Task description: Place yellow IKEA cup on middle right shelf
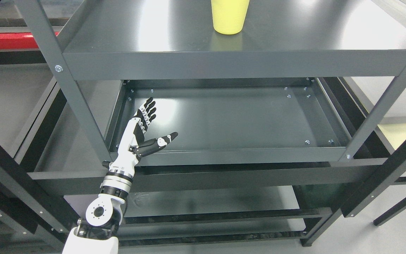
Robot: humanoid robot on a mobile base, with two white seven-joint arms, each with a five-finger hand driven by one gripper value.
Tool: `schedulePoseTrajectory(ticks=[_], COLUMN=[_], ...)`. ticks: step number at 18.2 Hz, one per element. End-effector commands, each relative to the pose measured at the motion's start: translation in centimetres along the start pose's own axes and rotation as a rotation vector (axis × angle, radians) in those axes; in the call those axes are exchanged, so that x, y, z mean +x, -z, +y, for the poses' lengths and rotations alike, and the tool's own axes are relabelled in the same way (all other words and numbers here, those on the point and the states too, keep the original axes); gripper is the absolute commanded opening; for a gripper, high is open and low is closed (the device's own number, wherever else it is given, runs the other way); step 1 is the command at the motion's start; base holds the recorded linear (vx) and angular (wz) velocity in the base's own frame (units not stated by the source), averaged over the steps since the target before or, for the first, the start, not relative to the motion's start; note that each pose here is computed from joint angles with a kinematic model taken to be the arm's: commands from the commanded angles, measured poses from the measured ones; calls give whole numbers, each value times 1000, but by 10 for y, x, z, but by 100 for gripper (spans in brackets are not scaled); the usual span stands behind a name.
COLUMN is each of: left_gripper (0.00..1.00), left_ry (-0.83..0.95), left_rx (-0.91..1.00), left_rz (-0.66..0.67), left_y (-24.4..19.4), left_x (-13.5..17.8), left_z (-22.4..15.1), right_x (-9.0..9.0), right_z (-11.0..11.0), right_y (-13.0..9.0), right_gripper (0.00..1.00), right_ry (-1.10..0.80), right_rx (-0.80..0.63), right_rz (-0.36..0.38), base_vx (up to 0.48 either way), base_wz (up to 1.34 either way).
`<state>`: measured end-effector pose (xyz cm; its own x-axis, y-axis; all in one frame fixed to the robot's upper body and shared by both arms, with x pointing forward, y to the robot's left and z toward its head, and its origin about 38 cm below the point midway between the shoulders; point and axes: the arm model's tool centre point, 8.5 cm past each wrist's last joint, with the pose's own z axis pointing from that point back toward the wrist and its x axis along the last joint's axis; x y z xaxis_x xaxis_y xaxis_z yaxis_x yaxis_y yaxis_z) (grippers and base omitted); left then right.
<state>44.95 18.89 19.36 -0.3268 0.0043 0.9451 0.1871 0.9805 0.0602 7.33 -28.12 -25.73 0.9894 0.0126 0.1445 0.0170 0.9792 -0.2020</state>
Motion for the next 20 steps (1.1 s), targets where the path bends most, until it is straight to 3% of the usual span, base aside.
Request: schedulePoseTrajectory(ticks=[1, 20], left_gripper=[99, 99], left_ry=[14, 10], left_rx=[-152, -110], left_rz=[-59, -48], left_y=[1, -4], left_x=[20, 15], left_z=[-54, -39], right_x=[-9, -9], right_z=[-10, -10], right_y=[1, 1], right_gripper=[99, 99], right_ry=[3, 3], right_rx=[-12, -12], right_rz=[14, 14], base_vx=[0, 0], base_wz=[0, 0])
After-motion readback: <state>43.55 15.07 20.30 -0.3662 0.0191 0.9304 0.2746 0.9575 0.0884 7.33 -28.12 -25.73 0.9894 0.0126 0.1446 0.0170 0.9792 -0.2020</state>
